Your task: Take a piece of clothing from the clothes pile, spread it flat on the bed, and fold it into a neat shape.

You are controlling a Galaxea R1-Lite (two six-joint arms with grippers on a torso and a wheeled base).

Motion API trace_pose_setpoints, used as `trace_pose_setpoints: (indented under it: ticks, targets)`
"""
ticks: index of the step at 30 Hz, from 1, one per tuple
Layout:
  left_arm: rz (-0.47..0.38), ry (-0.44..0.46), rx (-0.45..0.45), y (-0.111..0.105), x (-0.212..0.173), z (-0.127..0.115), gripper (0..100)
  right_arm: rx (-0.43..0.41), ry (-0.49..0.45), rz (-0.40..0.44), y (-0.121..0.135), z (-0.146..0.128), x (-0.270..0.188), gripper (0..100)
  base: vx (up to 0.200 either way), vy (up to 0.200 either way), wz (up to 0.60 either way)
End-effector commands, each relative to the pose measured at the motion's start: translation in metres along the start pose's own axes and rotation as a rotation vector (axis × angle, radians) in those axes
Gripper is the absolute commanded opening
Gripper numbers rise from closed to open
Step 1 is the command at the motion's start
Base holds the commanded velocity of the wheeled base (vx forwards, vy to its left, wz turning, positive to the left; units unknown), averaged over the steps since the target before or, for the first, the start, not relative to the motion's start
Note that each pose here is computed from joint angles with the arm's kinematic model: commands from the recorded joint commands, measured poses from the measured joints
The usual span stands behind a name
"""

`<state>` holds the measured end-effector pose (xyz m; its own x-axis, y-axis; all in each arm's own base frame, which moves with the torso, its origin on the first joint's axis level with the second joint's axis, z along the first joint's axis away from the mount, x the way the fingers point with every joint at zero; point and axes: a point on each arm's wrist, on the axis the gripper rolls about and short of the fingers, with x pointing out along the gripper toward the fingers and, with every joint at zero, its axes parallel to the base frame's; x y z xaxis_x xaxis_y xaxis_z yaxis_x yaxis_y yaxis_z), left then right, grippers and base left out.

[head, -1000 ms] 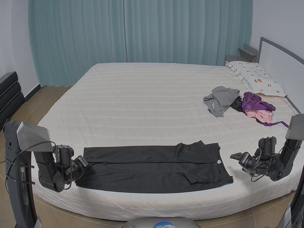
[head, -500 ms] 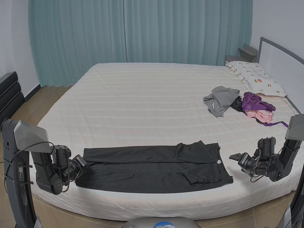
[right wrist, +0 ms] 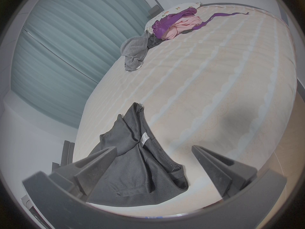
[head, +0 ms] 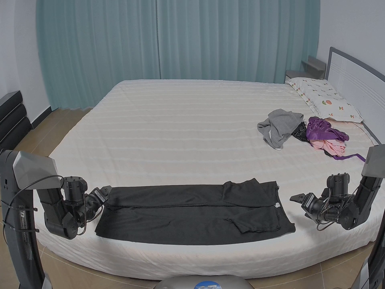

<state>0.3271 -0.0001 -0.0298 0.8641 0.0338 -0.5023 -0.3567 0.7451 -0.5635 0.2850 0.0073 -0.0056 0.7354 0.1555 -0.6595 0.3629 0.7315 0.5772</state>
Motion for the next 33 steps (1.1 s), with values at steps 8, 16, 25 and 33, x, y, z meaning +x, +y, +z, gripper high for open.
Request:
trace_pose_setpoints:
  ticks: [8,16,25,33]
  targets:
    - [-0.105,0.114,0.007,-0.038,0.038,0.039,100,0.033,0.025,0.020,0.000,-0.001,0.001,100,0.000,0.000,0.00]
    - [-0.064,0.188,0.086,-0.018,0.065,0.033,100,0.032,0.032,0.022,0.001,-0.003,0.001,100,0.000,0.000,0.00]
    - [-0.055,0.177,0.078,-0.017,0.081,0.038,100,0.026,0.049,0.018,0.001,-0.007,0.004,100,0.000,0.000,0.00]
    - [-0.039,0.172,0.071,-0.014,0.092,0.038,0,0.018,0.066,0.019,0.003,-0.012,0.006,100,0.000,0.000,0.00]
